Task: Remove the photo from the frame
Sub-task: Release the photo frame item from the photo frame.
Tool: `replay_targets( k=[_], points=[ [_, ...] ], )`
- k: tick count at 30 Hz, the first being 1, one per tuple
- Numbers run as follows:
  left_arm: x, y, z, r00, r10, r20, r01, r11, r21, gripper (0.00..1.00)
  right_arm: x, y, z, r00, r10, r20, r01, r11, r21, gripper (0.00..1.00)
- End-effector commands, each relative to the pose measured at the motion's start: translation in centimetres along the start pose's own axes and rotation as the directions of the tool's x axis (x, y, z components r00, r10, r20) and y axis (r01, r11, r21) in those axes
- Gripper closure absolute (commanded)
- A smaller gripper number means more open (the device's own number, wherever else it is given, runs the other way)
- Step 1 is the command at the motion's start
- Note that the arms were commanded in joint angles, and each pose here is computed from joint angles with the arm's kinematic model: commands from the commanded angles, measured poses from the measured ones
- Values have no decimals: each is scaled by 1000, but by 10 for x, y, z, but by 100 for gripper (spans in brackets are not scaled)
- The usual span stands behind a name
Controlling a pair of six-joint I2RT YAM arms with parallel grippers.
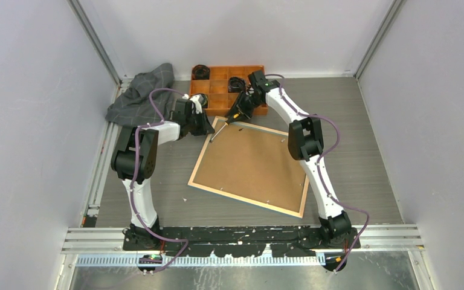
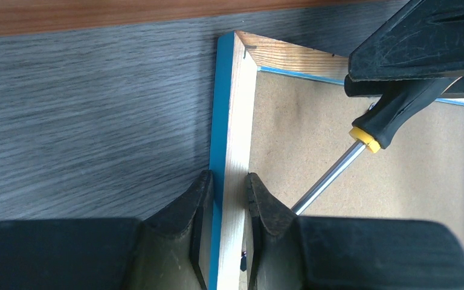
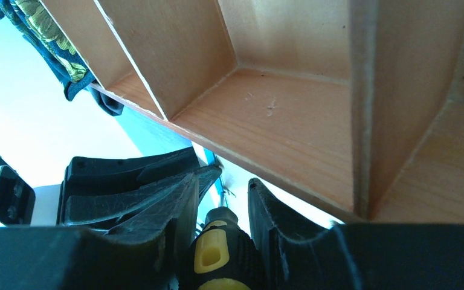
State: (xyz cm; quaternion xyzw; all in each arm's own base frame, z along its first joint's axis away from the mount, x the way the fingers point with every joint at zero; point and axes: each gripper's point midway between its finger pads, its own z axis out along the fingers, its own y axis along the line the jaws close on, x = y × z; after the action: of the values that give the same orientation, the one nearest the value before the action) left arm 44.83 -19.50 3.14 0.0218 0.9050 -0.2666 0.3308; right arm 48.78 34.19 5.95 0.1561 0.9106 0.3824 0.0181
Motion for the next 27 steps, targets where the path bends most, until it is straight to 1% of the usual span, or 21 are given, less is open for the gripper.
replay_targets(
  k=[1, 6, 11, 20, 27],
  points=[
    [45, 22, 10, 993, -21, -115, 13, 998, -68, 100, -13, 30, -35, 996, -30, 79, 34, 998, -49, 99],
    [46, 22, 10, 993, -21, -116, 13, 998, -69, 100, -15, 32, -39, 996, -32, 86, 36, 998, -52, 99],
    [46, 22, 10, 993, -21, -115, 13, 998, -69, 100, -11, 26, -32, 996, -40, 80, 42, 999, -26, 99],
    [45, 22, 10, 993, -21, -115, 13, 998, -68, 100, 5, 29, -13, 998, -48, 42, 49, 999, -22, 99],
    [45, 22, 10, 993, -21, -115, 13, 998, -68, 100, 21, 33, -7, 999, -38, -7, 38, 999, -34, 99]
  ],
)
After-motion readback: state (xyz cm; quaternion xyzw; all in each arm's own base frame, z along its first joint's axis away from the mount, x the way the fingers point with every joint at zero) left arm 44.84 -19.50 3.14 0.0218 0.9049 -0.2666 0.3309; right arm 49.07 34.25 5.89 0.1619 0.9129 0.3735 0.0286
